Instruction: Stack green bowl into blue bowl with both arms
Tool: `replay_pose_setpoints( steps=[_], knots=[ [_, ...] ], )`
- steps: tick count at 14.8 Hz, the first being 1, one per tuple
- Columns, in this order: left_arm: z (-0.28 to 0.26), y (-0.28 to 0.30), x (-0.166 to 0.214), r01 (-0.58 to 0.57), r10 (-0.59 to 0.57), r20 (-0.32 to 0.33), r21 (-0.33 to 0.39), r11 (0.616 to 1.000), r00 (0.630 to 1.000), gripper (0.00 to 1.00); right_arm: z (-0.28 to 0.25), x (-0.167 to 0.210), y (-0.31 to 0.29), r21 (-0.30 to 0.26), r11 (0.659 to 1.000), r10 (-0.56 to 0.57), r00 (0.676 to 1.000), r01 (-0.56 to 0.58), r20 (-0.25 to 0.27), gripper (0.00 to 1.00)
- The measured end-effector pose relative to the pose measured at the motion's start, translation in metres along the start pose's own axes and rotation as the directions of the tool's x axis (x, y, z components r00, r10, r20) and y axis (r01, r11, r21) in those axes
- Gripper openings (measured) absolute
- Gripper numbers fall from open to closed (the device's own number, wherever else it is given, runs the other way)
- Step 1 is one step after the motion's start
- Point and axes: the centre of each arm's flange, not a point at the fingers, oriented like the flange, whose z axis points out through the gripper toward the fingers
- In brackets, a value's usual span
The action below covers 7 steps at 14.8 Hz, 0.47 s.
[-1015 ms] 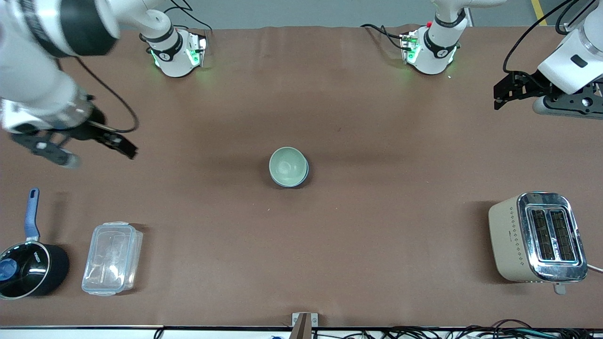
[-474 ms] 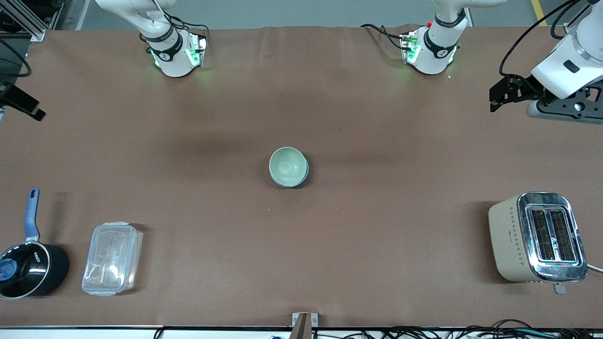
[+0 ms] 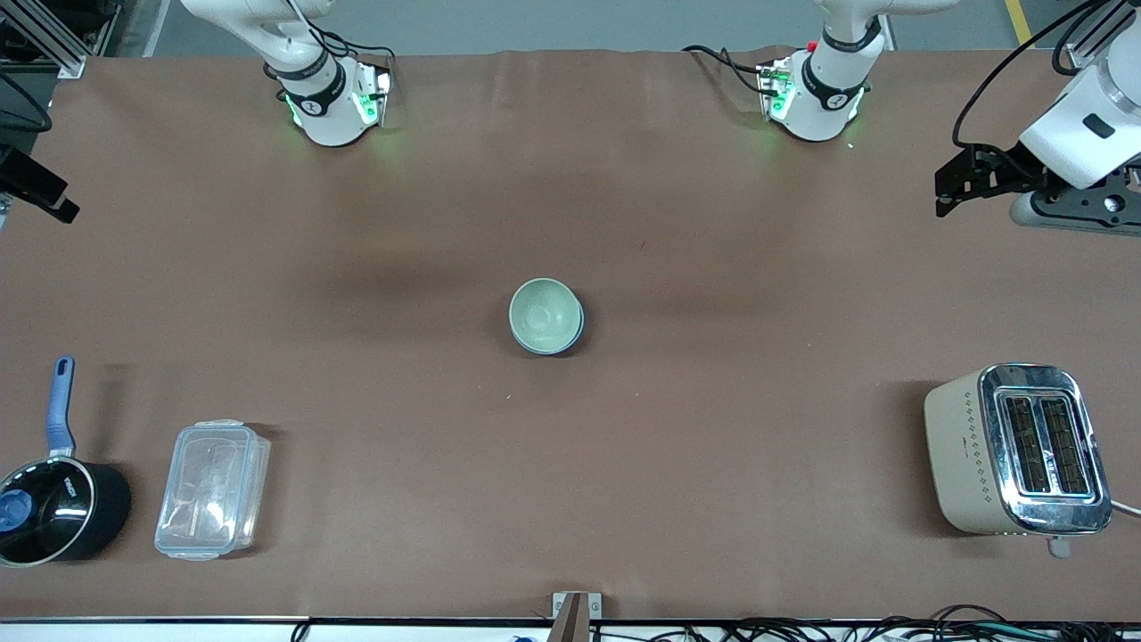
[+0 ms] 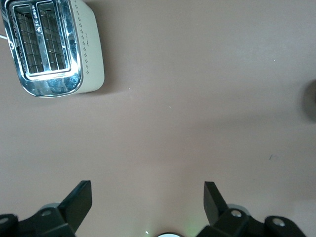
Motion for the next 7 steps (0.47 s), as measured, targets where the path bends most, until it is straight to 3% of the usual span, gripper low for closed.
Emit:
replay_pose_setpoints(
  steps=[7],
  knots=[
    [-0.0046, -0.0008, 0.0000, 0.002, -0.002, -0.010, 0.000, 1.000, 1.000, 1.00, 0.0002, -0.0004, -0.0032, 0.000, 1.000, -0.011, 1.000, 0.011, 0.000, 1.00]
  ],
)
